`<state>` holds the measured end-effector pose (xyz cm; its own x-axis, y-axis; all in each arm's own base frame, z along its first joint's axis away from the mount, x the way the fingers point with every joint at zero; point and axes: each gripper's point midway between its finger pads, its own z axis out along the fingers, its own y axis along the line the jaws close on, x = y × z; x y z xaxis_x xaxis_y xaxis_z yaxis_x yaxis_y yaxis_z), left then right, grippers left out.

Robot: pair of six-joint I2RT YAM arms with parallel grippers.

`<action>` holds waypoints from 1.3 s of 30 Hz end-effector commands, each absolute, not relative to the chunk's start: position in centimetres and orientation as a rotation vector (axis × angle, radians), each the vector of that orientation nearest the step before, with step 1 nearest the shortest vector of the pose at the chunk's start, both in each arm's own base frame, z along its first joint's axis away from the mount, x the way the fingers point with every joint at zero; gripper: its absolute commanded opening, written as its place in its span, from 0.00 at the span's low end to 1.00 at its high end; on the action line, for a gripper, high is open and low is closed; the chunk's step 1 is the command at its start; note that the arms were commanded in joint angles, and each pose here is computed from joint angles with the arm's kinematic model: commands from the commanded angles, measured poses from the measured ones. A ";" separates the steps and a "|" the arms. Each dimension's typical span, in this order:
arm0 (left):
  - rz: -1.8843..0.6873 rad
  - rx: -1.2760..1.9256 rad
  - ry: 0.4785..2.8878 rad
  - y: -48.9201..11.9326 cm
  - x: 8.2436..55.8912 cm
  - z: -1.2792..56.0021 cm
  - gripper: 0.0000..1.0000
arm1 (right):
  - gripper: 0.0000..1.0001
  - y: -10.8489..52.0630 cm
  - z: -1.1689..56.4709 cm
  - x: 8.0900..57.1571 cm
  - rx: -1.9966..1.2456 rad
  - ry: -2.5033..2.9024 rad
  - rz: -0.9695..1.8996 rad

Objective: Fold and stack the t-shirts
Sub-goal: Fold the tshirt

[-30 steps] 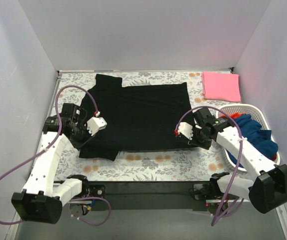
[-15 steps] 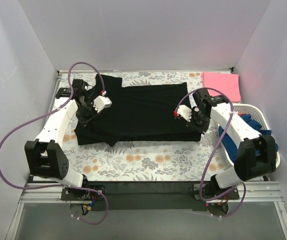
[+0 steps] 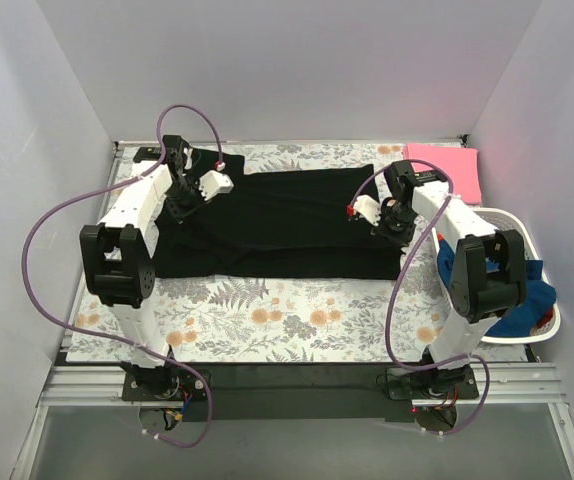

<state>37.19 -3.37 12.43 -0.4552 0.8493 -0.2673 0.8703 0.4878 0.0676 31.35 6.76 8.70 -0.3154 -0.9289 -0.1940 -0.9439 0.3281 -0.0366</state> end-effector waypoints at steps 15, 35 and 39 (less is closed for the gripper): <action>-0.042 1.518 2.398 -3.1 42.1 12.3 0.00 | 0.01 6.4 8.4 34.7 -1.793 2.351 0.131; -0.044 1.532 2.414 -3.0 42.8 10.6 0.00 | 0.01 6.5 7.2 35.3 -1.799 2.376 0.151; -0.050 1.540 2.411 -3.2 42.9 10.4 0.00 | 0.01 6.4 7.0 35.0 -1.806 2.379 0.151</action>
<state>41.82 -3.32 9.49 -0.4177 0.8764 -0.2396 0.8913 0.4464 0.0794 34.59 6.69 6.55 -0.3342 -0.9253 -0.1790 -0.9407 0.3391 0.0033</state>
